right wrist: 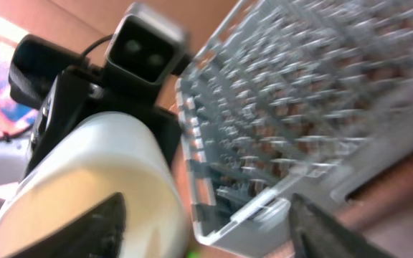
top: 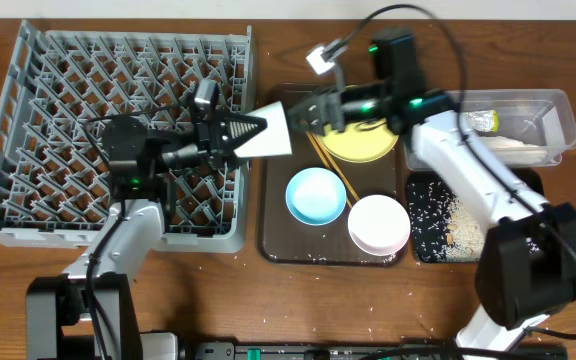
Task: Sort waste into correct bins and load items into the dishwasher
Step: 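Grasp the white cup with left gripper and release it from right, then lower the white cup with left gripper into the dish rack and release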
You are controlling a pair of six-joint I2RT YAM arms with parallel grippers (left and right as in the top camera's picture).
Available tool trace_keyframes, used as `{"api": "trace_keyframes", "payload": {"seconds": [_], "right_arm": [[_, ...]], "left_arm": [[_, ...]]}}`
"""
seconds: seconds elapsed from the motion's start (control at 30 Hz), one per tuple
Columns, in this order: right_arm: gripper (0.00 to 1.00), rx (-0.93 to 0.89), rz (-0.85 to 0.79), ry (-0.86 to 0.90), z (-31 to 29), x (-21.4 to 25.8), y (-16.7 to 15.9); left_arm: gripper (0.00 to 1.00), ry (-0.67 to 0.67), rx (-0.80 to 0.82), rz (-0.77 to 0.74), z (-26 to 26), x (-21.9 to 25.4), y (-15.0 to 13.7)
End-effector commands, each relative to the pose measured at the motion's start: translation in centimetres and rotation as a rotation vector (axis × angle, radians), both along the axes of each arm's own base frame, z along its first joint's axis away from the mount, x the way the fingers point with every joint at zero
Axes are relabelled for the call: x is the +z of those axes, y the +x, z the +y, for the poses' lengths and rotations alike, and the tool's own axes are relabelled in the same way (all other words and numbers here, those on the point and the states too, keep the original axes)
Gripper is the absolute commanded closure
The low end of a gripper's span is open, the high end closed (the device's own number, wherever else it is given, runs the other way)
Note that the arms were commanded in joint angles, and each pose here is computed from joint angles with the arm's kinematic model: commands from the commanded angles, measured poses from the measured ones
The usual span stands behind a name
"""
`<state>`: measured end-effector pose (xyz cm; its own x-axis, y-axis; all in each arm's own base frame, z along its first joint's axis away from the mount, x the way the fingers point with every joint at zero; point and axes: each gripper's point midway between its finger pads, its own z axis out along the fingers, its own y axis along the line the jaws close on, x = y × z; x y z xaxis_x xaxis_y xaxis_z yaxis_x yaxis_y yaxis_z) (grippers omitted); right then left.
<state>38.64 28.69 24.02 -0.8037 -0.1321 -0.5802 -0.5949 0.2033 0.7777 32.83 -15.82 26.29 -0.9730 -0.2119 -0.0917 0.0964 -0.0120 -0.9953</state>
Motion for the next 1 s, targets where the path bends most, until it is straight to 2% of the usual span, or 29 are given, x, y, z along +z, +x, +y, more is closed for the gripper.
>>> {"api": "trace_keyframes", "payload": {"seconds": [0.0,0.17,0.33,0.47,0.63,0.77,0.97], "right_arm": [[0.12,-0.160,-0.016,-0.066,-5.3,-1.0,3.3],[0.06,-0.265,0.009,-0.223,-8.7,-4.2,4.2],[0.02,-0.289,0.001,-0.305,-8.8,-5.3,4.1],[0.01,-0.297,-0.012,-0.344,-8.4,-5.5,4.0],[0.01,-0.322,-0.032,-0.408,-8.3,-5.9,4.0],[0.01,-0.340,-0.042,-0.448,-8.4,-6.1,4.0],[0.01,-0.358,-0.046,-0.512,-9.0,-6.9,3.9]], "left_arm": [[0.69,0.029,0.066,-0.142,1.9,0.8,1.1],[0.72,0.042,0.203,-0.198,3.9,1.0,3.1],[0.74,0.081,0.418,-0.121,6.2,-1.1,6.5],[0.74,0.181,0.549,-0.024,7.8,-4.1,8.4],[0.74,0.332,0.570,0.031,8.7,-5.1,9.3],[0.74,0.523,0.587,0.033,9.8,-4.0,9.2],[0.73,0.988,0.598,0.036,11.8,-2.2,6.3]]}}
